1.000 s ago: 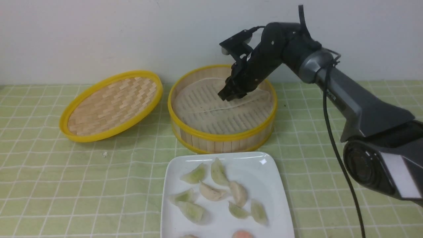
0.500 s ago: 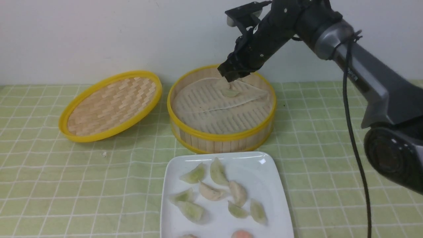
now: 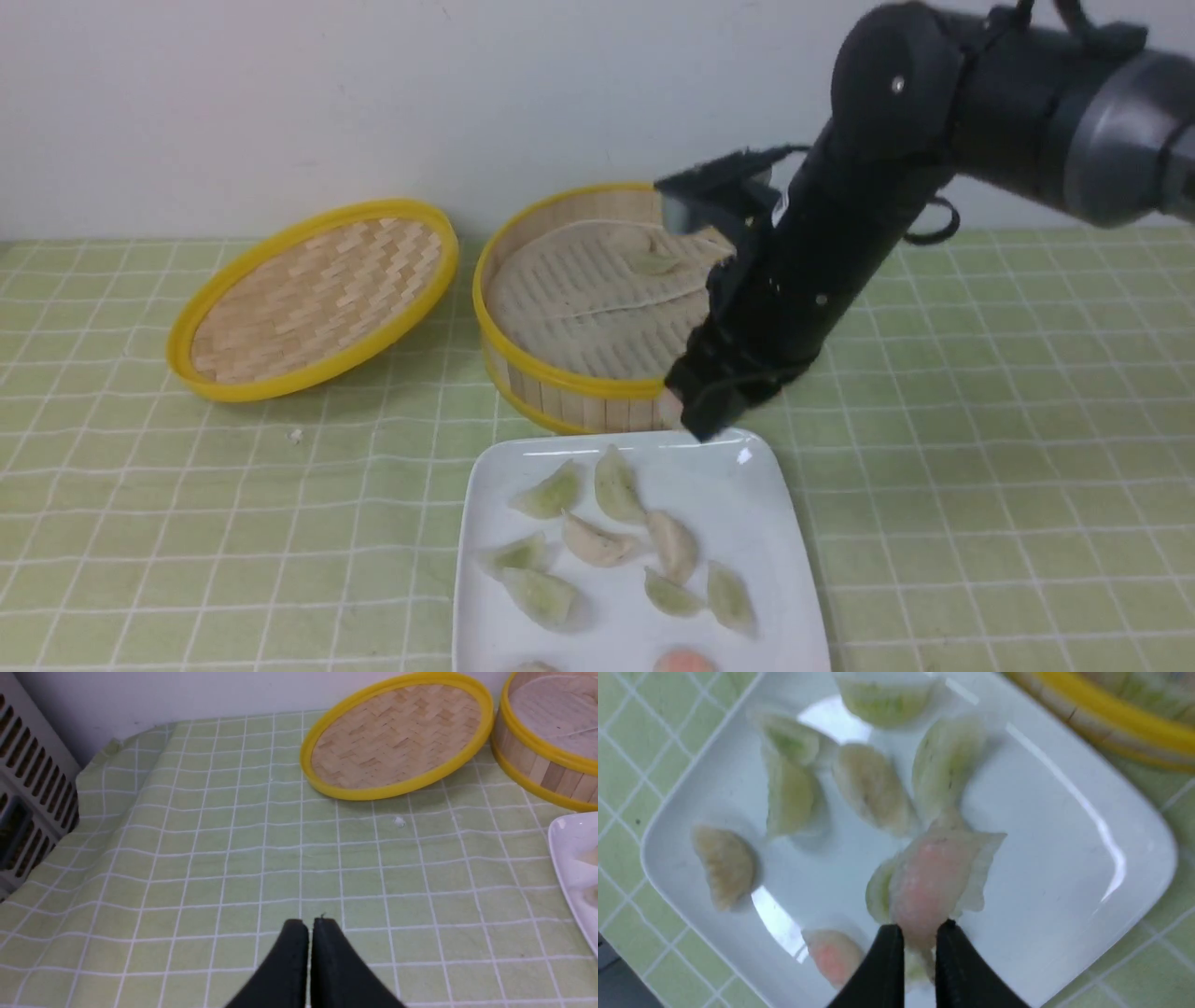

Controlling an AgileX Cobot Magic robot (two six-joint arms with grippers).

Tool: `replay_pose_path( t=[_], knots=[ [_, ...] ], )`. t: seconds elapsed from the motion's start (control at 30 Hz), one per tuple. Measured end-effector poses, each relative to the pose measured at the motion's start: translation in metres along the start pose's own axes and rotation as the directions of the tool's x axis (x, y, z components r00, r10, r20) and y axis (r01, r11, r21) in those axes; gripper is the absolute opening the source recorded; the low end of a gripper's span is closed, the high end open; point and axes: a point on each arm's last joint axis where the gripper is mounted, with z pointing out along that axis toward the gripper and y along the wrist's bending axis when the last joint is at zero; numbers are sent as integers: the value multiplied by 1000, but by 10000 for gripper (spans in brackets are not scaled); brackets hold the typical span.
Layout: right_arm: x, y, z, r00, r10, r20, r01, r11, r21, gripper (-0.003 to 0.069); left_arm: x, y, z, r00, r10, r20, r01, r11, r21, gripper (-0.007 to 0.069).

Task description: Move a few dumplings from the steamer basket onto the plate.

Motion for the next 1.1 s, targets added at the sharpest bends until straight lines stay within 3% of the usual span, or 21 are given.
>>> replay_pose_path(
  t=[0.1,0.37,0.6,0.7,0.83,1.03,1.1],
  knots=[
    [13,-5,21,997,40,-60,-40,999,4,59,0,1,0,1000,3,4,-3,1000,-10,-6],
    [5,-23,47,979,201,32,-203,974,103,90,-1,2,0,1000,6,8,-6,1000,-20,-6],
    [7,-23,49,975,221,11,-221,970,101,349,-1,2,0,1000,7,8,-7,1000,-21,-6],
    [7,-20,43,975,219,-34,-215,972,91,414,-1,2,0,1000,6,8,-6,1000,-21,-6],
    [0,-10,5,983,186,10,-186,978,90,336,-4,1,0,999,-23,42,23,1000,-6,-6],
    [15,25,-105,955,115,273,-158,977,140,46,-16,-4,-2,981,-86,172,76,995,62,-6],
    [23,32,-126,940,104,324,-160,976,150,20,-19,-6,-2,975,-94,203,78,993,83,-6]
  ],
)
